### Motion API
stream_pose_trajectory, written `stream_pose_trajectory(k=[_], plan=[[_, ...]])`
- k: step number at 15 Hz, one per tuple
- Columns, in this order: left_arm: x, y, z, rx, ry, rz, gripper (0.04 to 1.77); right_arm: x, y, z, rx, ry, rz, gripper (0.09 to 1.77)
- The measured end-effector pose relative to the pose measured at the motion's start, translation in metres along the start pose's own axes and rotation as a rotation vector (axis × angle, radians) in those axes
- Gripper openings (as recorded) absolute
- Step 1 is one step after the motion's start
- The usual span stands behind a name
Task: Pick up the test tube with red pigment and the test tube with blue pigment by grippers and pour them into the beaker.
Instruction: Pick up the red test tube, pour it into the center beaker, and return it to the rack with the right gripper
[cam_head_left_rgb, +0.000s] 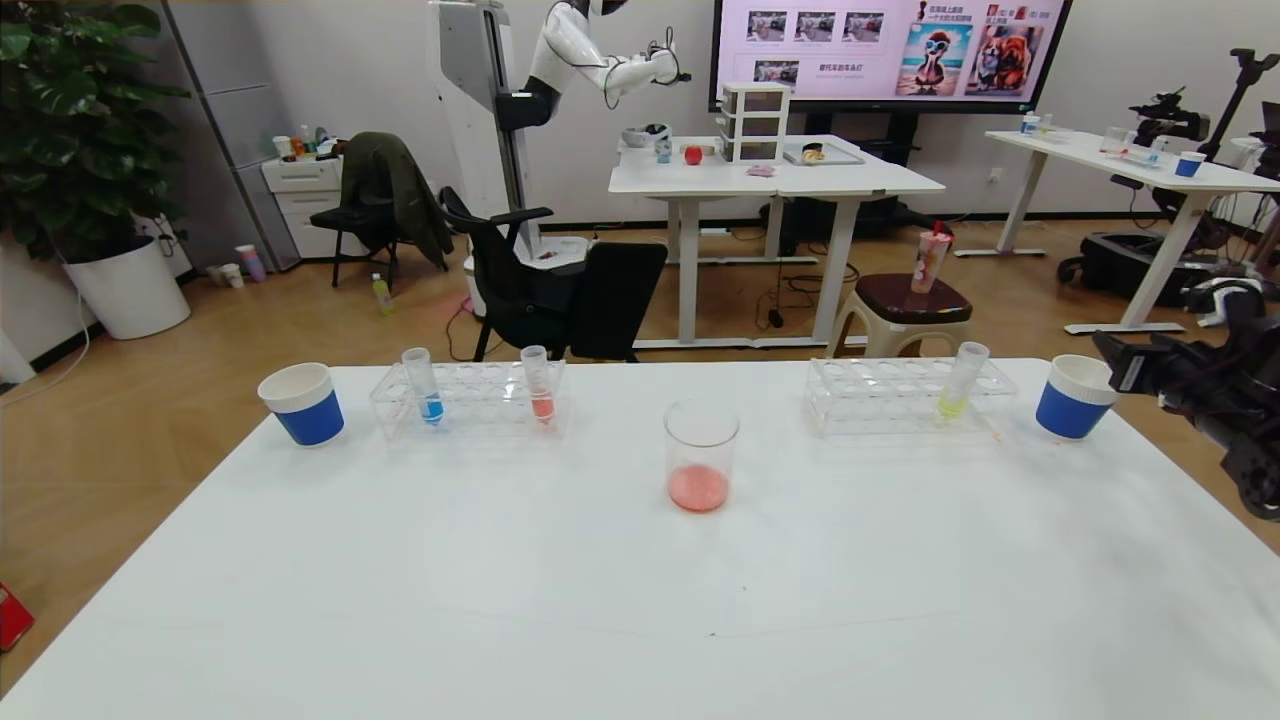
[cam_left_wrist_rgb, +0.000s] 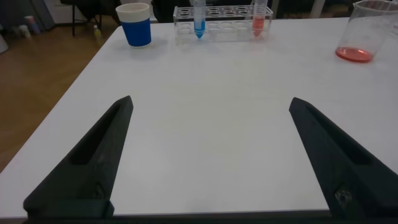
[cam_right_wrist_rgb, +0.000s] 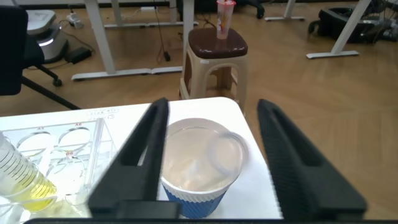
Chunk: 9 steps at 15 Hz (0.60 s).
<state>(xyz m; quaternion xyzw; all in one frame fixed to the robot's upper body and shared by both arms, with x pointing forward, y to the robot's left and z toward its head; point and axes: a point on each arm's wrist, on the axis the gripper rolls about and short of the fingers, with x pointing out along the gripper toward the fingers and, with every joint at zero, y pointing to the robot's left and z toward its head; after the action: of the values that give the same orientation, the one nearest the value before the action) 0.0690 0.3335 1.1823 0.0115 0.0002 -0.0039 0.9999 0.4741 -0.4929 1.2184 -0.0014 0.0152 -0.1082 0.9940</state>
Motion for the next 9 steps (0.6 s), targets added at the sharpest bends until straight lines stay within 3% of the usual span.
stream_pose_trajectory(k=[1,2,4,6,9], plan=[[0.0,0.0,0.0,0.0,0.0,0.0,1.75,-0.001,0.0,0.001,-0.001,-0.014,0.003,1.46],[0.0,0.0,0.0,0.0,0.0,0.0,1.75,-0.001,0.0,0.004,-0.007,-0.05,0.013,1.68],[0.0,0.0,0.0,0.0,0.0,0.0,1.75,-0.004,-0.001,0.007,-0.021,-0.108,0.059,1.74],[0.0,0.0,0.0,0.0,0.0,0.001,1.75,-0.004,0.003,0.006,-0.024,-0.116,0.075,1.74],[0.0,0.0,0.0,0.0,0.0,0.0,1.75,-0.004,0.022,0.021,-0.027,-0.143,0.12,1.74]])
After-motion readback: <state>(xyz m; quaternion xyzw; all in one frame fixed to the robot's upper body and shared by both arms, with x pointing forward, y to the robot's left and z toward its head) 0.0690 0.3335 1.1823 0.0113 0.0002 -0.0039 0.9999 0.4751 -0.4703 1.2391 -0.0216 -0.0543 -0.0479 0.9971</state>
